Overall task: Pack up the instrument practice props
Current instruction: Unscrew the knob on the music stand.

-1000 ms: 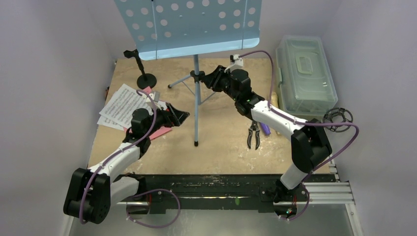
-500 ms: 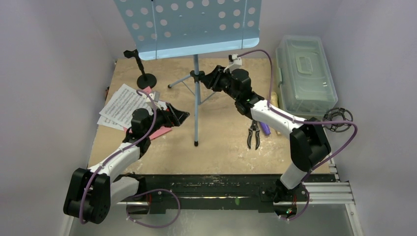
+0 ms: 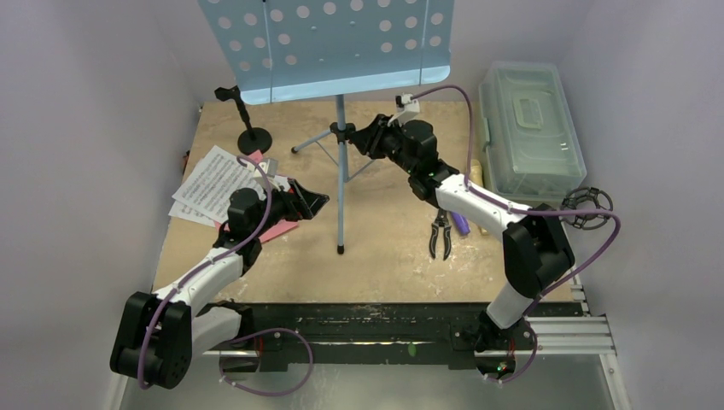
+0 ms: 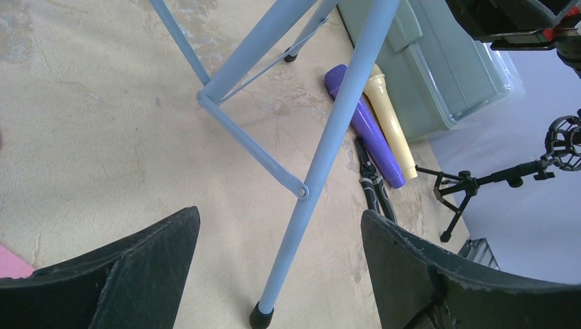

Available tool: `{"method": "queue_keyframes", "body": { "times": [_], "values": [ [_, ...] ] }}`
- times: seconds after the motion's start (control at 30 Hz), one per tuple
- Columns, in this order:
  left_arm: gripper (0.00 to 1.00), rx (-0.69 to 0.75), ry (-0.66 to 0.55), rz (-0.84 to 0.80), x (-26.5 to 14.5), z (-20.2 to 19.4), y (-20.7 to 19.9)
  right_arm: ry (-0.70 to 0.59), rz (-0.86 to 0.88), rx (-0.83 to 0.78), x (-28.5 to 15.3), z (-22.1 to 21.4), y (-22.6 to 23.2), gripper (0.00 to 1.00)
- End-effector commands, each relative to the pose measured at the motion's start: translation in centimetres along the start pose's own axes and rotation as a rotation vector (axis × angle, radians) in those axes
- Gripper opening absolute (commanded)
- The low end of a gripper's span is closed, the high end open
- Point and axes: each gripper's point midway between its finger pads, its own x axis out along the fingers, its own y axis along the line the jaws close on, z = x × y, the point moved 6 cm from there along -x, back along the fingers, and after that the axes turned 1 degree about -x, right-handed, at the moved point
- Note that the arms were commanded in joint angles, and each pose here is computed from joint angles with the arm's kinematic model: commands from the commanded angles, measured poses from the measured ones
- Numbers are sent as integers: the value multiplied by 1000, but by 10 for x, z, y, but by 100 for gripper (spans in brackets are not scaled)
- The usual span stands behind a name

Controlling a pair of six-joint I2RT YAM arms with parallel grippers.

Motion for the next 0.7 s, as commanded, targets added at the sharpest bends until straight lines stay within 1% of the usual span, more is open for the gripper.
{"method": "queue_keyframes", "body": {
  "times": [0.0,0.07,0.23,0.67],
  "values": [
    [87,43,-37,-33,4,15,-10,-33,154,-143,-3,6,19,8],
    [87,42,-35,-32,4,15,-10,-37,196,-215,-4,6,21,0],
    [87,43,-38,-32,4,15,-11,-63,245,-415,-3,4,17,0],
    [87,41,-31,-28,4,14,-10,-202,381,-1083,-15,-2,4,0]
  ]
}}
